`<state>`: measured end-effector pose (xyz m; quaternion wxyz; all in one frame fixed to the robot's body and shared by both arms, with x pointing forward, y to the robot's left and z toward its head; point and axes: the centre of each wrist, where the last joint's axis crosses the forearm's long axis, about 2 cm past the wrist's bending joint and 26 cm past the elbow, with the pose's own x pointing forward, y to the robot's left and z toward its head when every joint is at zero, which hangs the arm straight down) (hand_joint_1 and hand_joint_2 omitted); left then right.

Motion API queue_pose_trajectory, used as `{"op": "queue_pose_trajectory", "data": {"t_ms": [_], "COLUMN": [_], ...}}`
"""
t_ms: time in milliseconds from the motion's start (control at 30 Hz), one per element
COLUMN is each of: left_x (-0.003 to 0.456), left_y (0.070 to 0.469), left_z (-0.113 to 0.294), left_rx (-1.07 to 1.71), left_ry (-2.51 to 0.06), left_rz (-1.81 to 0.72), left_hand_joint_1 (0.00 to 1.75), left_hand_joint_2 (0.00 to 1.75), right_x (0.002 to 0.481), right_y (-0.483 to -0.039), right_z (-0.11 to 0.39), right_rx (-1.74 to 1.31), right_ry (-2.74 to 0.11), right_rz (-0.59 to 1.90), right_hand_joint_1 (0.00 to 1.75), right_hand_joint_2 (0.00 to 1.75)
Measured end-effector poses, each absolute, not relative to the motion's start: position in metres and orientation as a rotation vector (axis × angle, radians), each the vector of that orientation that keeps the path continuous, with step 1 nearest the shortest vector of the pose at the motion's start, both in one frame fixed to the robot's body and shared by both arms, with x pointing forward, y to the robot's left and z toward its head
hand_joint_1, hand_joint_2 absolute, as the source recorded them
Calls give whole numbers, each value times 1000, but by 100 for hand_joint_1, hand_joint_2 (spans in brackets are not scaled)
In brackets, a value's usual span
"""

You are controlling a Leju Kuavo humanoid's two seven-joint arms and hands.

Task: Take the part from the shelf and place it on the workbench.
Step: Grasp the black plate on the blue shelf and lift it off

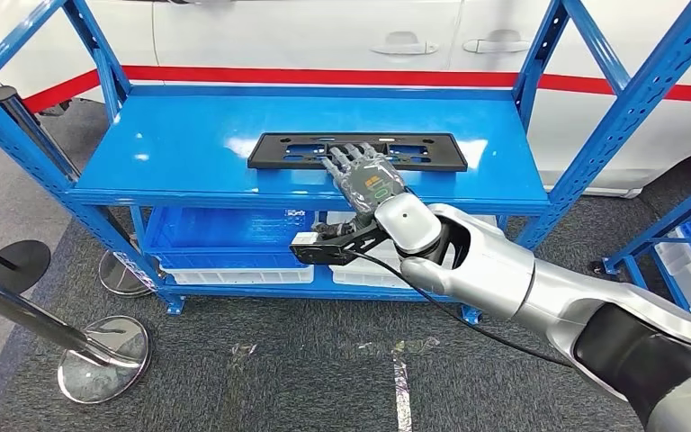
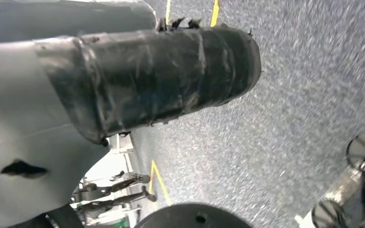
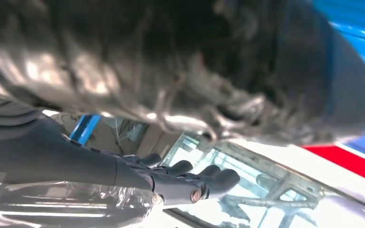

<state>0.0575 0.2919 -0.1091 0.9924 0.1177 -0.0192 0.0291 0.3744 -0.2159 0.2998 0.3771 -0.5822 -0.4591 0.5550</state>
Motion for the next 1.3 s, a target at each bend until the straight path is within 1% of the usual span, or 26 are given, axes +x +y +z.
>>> {"op": "queue_pose_trajectory", "data": {"t_ms": [500, 767, 1300], "left_x": [57, 59, 58], "left_y": [293, 294, 292], "left_z": [-109, -109, -109], "left_rx": [236, 232, 230], "left_ry": [-29, -33, -33], "left_rz": [59, 58, 59], "left_hand_joint_1": [0, 0, 0], "left_hand_joint_2": [0, 0, 0], "right_x": [368, 368, 372], "right_y": [-224, -227, -232], "right_z": [285, 285, 281], "right_rx": [-1476, -1342, -1314], "right_ry": [-1141, -1199, -1159], "right_rz": [1426, 1359, 1351], "right_hand_joint_1": [0, 0, 0], "right_hand_joint_2": [0, 0, 0]}}
